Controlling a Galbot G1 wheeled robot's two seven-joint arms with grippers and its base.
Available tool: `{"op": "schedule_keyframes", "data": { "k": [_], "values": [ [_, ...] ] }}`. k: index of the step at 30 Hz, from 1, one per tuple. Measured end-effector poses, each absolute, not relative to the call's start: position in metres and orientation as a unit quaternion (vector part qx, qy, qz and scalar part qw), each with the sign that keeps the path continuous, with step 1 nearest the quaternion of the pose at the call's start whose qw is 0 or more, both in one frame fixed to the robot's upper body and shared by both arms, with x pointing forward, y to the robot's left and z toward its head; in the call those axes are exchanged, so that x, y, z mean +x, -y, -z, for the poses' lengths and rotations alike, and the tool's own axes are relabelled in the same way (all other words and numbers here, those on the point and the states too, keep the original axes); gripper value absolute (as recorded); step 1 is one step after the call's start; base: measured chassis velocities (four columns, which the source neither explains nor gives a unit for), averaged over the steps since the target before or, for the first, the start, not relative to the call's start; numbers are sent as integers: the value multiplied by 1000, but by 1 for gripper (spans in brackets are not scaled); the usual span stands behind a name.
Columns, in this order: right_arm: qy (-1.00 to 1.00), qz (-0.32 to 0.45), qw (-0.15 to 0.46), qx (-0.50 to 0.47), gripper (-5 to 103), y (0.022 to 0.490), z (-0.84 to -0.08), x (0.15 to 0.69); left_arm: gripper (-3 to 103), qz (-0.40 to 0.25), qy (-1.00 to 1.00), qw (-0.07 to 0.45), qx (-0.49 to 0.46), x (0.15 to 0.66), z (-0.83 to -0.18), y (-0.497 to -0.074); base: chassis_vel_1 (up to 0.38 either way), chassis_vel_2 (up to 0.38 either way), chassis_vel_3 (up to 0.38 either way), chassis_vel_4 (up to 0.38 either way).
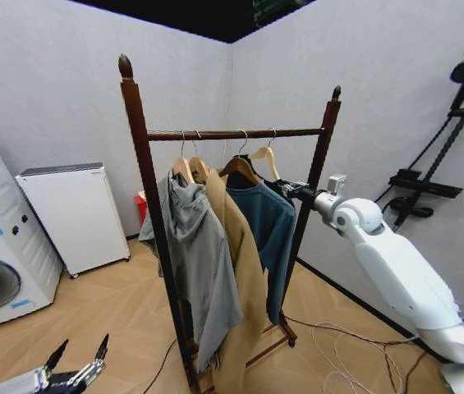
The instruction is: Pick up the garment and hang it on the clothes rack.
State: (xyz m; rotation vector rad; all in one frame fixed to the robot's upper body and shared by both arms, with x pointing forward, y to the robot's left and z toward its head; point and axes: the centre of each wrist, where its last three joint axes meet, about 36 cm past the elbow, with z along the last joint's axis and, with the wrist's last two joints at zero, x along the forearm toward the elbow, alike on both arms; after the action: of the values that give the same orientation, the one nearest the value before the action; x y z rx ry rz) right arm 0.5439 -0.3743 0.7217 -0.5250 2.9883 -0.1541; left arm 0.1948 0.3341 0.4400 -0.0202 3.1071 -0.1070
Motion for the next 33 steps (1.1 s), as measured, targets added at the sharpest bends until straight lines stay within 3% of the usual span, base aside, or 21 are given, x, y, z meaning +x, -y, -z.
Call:
{"op": "schedule_keyframes", "data": {
  "k": [1, 3, 5, 9, 10, 18, 33],
  "values": [
    [-984, 45, 48, -168, 41, 376, -712, 529, 100, 34, -999, 16, -6, 195, -440, -334, 0, 0, 0, 0],
    [-984, 43, 48, -164, 41, 376, -707, 519, 100, 34, -999, 16, -7, 195, -440, -334, 0, 0, 0, 0],
    [-985, 36, 54, -158, 52, 374, -700, 492, 100, 34, -999, 16, -6, 195, -440, -334, 0, 0, 0, 0],
    [-986, 29, 65, -152, 63, 367, -701, 461, 100, 34, -999, 16, -6, 195, -440, -334, 0, 0, 0, 0],
    [-986, 28, 64, -149, 74, 362, -699, 446, 100, 34, -999, 16, -7, 195, -440, -334, 0, 0, 0, 0],
    [-996, 12, 43, -81, 98, 349, -683, 380, 100, 34, -999, 16, -7, 195, -440, -334, 0, 0, 0, 0],
    [-999, 0, -9, 37, 100, 359, -577, 292, 100, 34, -999, 16, -7, 195, -440, -334, 0, 0, 0, 0]
  ]
}}
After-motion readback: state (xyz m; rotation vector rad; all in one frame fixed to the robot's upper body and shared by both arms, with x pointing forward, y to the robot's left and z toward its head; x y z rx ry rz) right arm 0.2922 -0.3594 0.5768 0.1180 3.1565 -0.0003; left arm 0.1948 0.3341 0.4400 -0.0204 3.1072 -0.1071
